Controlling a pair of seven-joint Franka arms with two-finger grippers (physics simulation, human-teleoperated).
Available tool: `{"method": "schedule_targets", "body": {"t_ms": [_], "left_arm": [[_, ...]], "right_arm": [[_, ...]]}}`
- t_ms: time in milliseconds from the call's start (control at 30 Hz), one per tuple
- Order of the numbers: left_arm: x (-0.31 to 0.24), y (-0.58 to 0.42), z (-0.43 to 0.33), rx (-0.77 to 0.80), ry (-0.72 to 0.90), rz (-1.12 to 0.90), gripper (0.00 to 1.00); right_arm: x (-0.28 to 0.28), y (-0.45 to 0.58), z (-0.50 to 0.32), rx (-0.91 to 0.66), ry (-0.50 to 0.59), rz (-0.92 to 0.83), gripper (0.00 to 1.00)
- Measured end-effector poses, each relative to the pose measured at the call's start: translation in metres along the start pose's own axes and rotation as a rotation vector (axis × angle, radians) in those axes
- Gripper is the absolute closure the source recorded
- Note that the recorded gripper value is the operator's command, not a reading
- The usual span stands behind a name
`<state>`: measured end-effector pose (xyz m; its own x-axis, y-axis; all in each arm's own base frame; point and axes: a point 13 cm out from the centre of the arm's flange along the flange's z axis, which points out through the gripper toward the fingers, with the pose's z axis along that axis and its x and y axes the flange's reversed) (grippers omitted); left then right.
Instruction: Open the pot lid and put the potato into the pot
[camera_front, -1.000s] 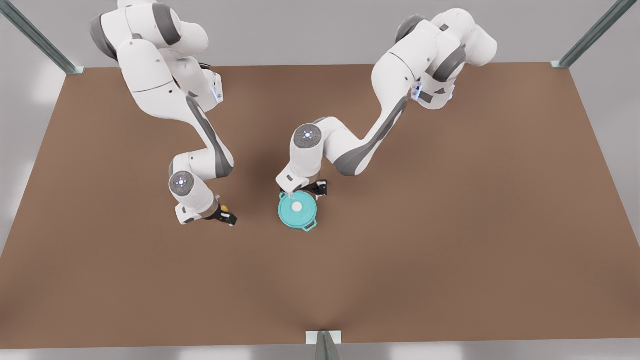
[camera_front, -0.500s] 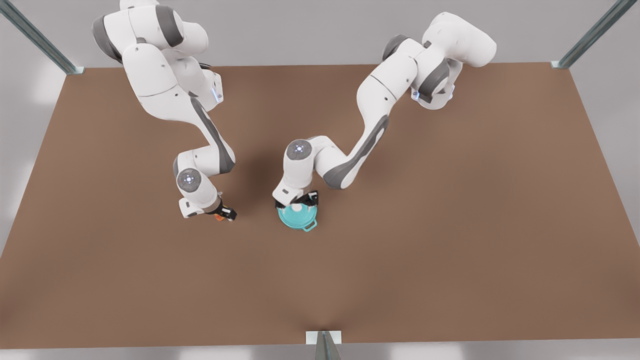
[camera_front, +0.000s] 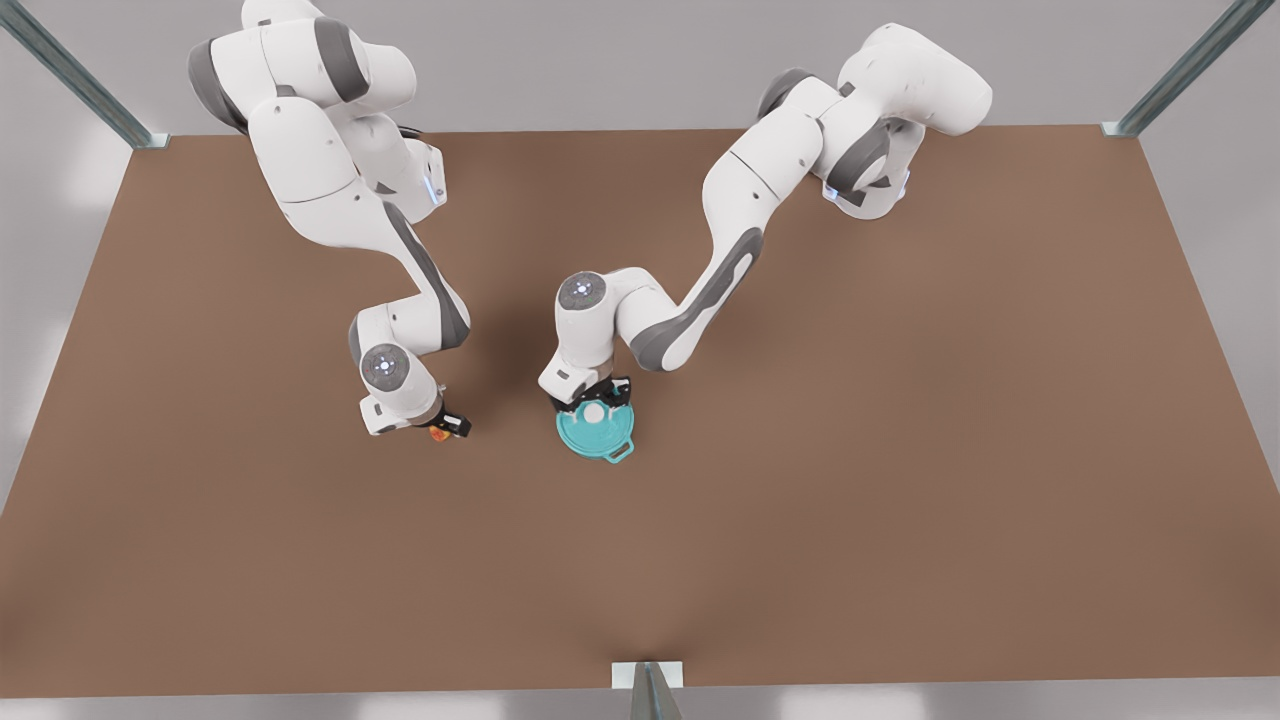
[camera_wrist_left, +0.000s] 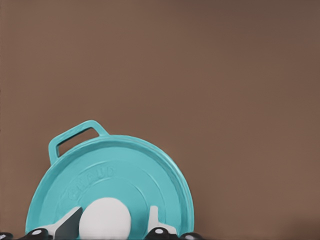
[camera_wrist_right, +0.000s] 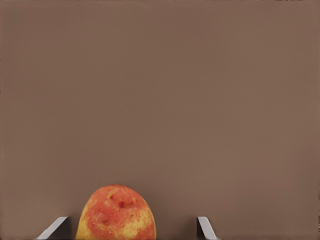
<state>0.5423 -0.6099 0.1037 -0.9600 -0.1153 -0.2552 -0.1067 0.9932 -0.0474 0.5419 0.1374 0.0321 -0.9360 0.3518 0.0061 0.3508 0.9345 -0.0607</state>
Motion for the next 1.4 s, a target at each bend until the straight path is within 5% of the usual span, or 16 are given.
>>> {"method": "schedule_targets", "body": {"t_ms": [267,467,633,667,700,867,967,1067,1400], "left_arm": [[-0.02,0.018,-0.013,-0.018,0.043,-0.081,0.75],[-0.214,0.248,0.005,-0.069,0.146,-0.414,0.74],[-0.189,0.285,0.077,-0.068,0.265,-0.307,0.73],[-0.186,0.282,0.082,-0.056,0.269,-0.278,0.09],[-0.185,0.278,0.083,-0.035,0.273,-0.254,0.0],[-0.22,0.291,0.046,0.031,0.242,-0.157,0.0],[-0.307,0.405,-0.097,0.023,0.164,-0.199,0.0],[-0.248,0.533,-0.234,-0.027,0.204,-0.261,0.0],[-0.229,0.55,-0.264,0.007,0.239,-0.131,0.0]], "right_arm": [[0.0,0.003,-0.002,-0.003,-0.002,0.01,0.23],[0.004,0.007,-0.002,-0.003,0.001,0.014,0.33],[0.004,0.007,-0.002,-0.003,0.002,0.021,0.41],[0.004,0.007,-0.002,-0.004,0.001,0.023,0.42],[0.004,0.007,-0.003,-0.004,0.0,0.024,0.43],[0.0,0.009,-0.012,-0.013,-0.01,0.028,0.44],[0.0,0.009,-0.015,-0.015,-0.011,0.03,0.44],[-0.001,0.01,-0.018,-0.016,-0.013,0.031,0.44],[-0.004,0.014,-0.051,-0.028,-0.026,0.028,0.44]]}}
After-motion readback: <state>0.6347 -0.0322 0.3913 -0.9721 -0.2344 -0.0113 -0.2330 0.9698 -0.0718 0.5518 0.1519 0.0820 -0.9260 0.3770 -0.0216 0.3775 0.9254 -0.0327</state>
